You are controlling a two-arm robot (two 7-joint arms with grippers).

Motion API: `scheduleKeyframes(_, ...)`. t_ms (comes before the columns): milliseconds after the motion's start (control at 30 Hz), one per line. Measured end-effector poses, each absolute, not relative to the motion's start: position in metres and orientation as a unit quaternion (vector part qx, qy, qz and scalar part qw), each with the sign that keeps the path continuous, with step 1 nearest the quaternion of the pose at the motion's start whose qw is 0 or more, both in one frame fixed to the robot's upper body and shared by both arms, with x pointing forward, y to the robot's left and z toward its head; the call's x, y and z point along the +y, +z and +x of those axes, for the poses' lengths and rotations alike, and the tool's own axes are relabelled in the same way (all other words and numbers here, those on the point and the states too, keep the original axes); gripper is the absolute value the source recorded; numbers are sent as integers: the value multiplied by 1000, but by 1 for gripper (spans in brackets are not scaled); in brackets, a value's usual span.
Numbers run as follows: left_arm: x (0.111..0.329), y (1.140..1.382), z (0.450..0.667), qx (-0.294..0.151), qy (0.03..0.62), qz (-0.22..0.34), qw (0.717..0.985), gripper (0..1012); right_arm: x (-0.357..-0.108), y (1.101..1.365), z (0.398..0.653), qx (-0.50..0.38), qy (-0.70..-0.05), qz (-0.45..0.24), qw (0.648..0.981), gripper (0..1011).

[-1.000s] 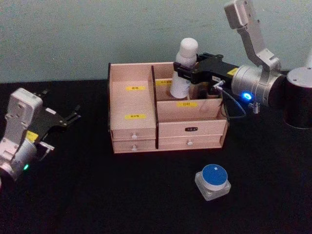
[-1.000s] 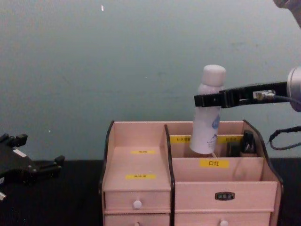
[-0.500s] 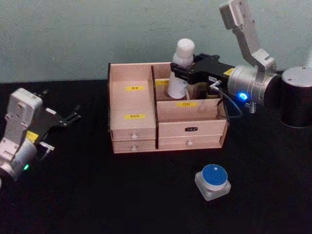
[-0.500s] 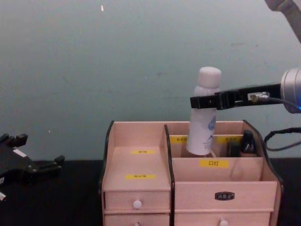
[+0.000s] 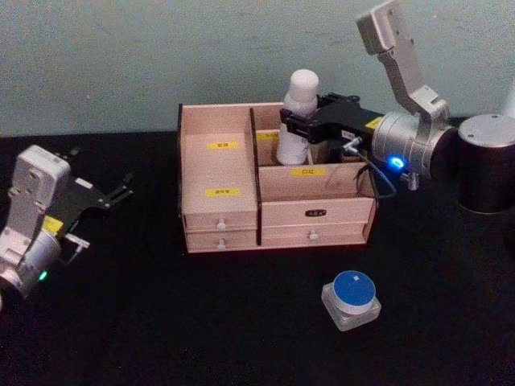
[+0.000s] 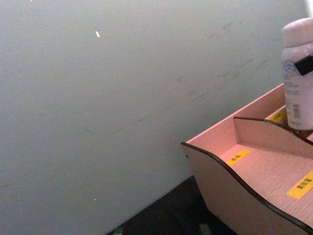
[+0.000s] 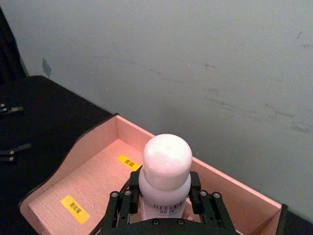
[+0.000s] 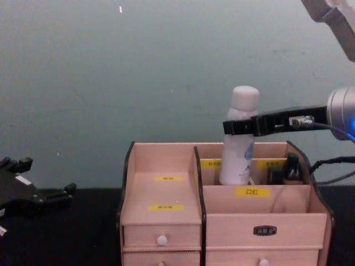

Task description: Pick up the facial cleanser and watermelon frost from the table and place them into the tiered storage box.

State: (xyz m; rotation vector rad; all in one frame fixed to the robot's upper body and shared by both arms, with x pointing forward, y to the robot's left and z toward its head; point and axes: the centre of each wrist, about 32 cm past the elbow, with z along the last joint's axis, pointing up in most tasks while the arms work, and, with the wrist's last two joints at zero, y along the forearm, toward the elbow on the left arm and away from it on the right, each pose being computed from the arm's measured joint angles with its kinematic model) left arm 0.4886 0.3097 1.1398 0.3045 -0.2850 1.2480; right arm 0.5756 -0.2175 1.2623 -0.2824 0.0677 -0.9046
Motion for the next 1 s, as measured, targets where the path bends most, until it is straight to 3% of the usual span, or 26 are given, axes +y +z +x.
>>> scheduleKeyframes(1000, 310, 1140, 489, -132, 580, 141, 791, 1001, -212, 1233, 576, 44, -437, -164, 883, 597)
